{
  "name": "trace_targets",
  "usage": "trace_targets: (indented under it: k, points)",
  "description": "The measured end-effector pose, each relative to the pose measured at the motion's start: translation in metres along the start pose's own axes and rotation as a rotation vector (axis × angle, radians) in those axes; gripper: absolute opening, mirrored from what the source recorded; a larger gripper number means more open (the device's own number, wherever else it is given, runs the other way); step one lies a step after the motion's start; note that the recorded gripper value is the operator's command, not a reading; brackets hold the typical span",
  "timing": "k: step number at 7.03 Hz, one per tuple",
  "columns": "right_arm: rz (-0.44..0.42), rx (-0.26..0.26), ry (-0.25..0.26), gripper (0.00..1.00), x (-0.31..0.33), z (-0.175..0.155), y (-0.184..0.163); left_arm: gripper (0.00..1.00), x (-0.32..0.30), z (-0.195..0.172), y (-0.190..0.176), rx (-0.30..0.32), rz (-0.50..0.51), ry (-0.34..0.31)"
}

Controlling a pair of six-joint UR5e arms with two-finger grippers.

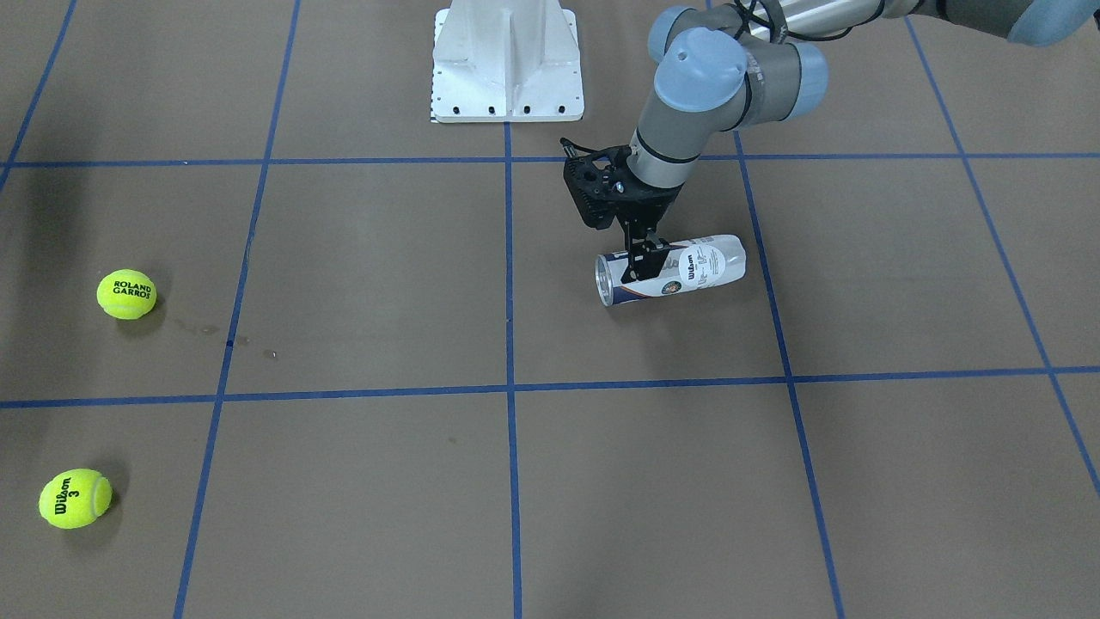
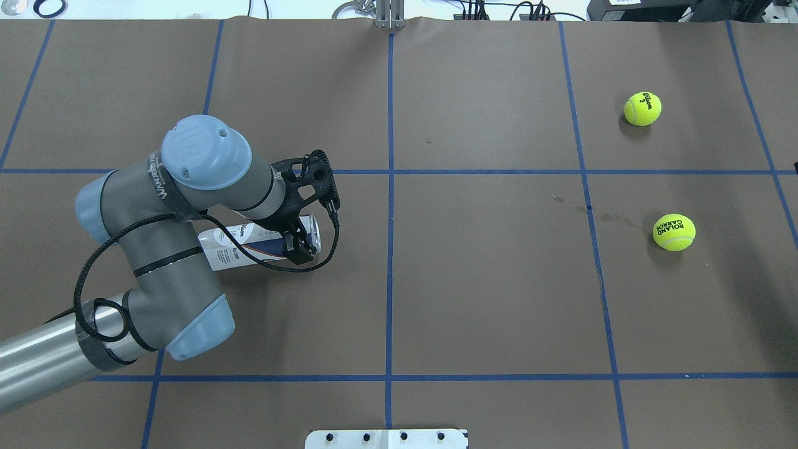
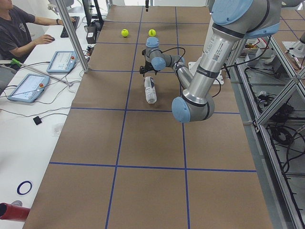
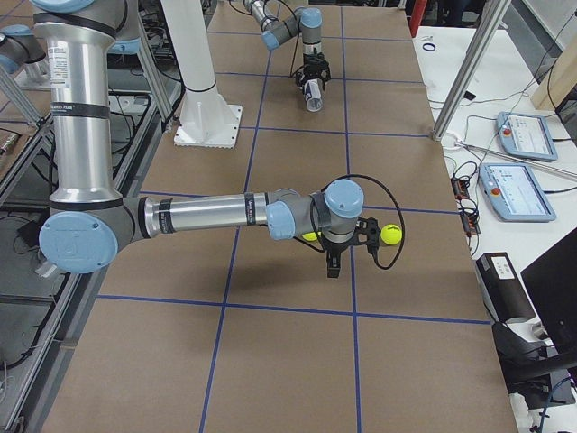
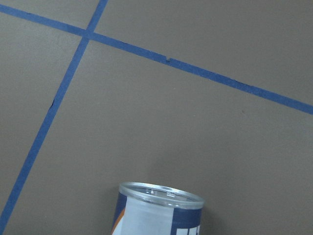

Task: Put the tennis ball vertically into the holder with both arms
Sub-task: 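Lower the left gripper over the can and close it around the can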

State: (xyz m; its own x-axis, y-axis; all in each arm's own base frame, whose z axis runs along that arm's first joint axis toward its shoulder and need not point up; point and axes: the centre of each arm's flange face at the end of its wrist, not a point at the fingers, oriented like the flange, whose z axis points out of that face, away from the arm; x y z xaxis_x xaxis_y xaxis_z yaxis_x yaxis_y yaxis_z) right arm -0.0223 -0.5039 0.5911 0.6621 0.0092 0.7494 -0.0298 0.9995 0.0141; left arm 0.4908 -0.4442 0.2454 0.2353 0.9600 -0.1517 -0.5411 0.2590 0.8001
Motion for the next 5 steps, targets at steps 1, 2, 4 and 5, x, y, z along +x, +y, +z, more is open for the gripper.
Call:
trace_targets:
  k: [1,2,4,5]
  points:
    - [0.0,-0.002,0.0,1.0,0.0,0.001,0.0,0.99,-0.002,0.005,-0.002,-0.012,0.02,0.0]
    - [0.0,-0.004,0.0,1.0,-0.001,0.002,0.0,0.99,-0.004,0.011,-0.001,-0.023,0.033,0.002]
    - [-0.001,-0.006,0.0,1.0,-0.001,0.003,0.0,0.99,-0.002,0.022,0.0,-0.042,0.048,0.01]
    - [-0.001,-0.006,0.0,1.0,-0.001,0.003,0.0,0.99,-0.001,0.026,0.0,-0.048,0.059,0.013]
